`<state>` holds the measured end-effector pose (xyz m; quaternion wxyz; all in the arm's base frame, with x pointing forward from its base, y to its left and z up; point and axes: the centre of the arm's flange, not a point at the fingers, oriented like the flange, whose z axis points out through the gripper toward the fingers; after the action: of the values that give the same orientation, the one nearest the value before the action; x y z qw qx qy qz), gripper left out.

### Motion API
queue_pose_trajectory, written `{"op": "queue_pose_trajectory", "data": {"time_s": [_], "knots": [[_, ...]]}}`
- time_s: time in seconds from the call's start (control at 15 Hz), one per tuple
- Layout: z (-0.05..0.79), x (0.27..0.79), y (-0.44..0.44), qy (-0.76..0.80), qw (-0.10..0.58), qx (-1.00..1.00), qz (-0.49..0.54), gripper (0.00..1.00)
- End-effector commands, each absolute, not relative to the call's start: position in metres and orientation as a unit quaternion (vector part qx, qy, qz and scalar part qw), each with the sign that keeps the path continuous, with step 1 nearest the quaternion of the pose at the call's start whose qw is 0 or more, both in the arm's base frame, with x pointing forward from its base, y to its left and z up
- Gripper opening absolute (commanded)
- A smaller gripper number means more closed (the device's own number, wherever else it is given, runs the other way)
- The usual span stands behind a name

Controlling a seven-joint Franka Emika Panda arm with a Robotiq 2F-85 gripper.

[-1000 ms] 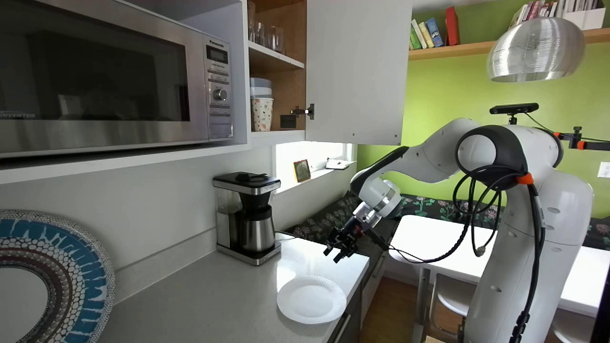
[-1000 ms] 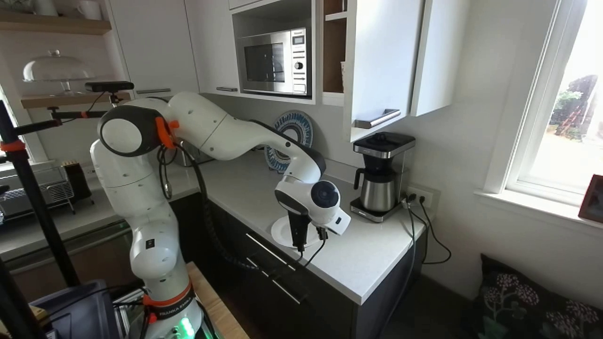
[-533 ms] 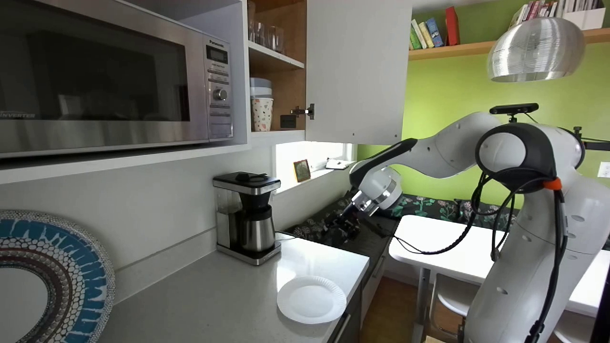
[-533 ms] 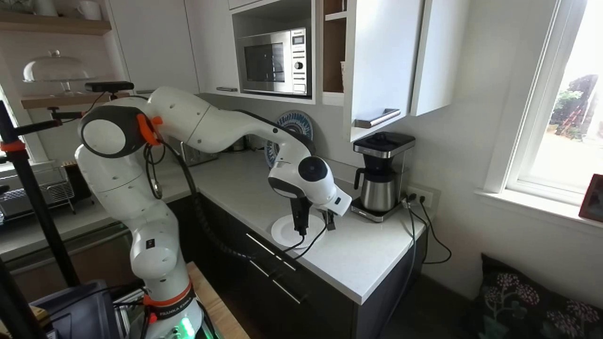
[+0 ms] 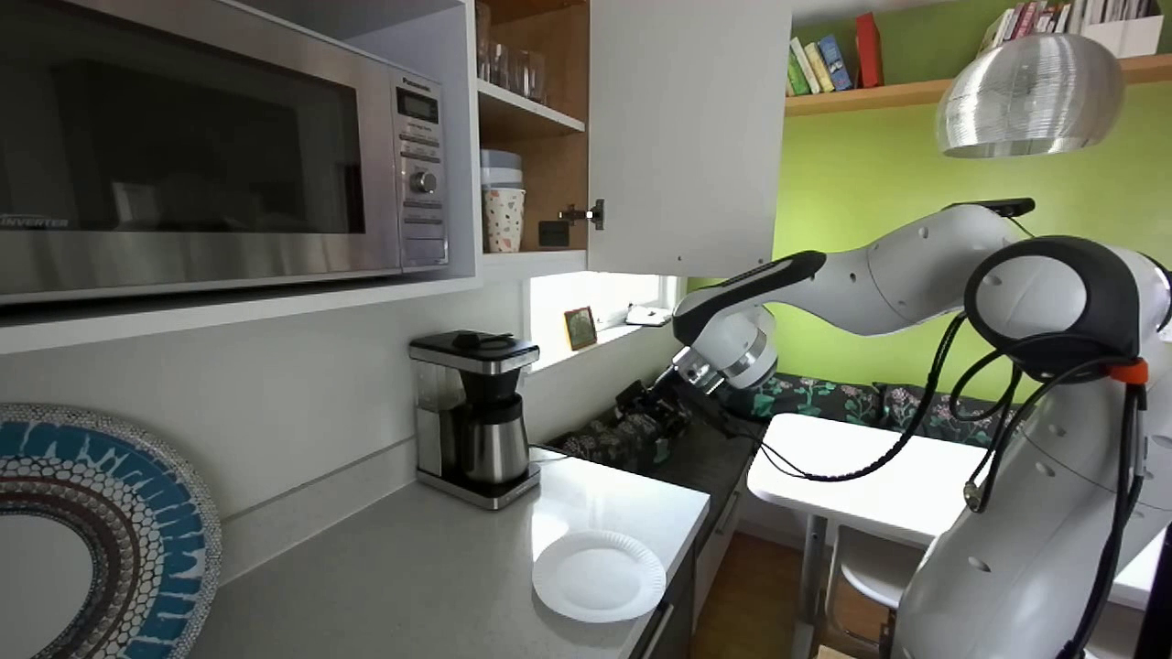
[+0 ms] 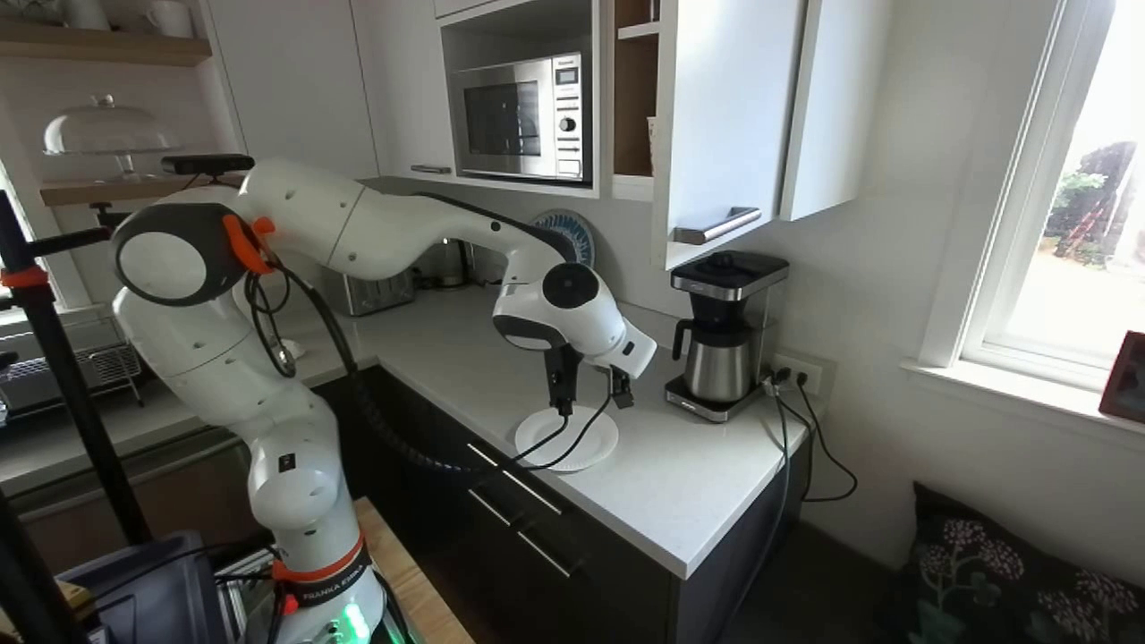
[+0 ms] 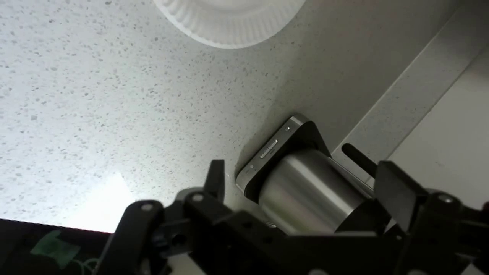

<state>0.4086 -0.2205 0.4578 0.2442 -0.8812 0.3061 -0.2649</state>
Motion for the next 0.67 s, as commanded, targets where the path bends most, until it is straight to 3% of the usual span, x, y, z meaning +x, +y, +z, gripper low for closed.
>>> {"op": "queue_pose_trajectory", "data": {"time_s": [0.0,0.6], "knots": [[0.470,0.407,-0.217,0.254,0.237,-0.896,-0.278,1.00],[0.598,0.395,-0.215,0.105,0.078,-0.942,-0.310,1.00]]}}
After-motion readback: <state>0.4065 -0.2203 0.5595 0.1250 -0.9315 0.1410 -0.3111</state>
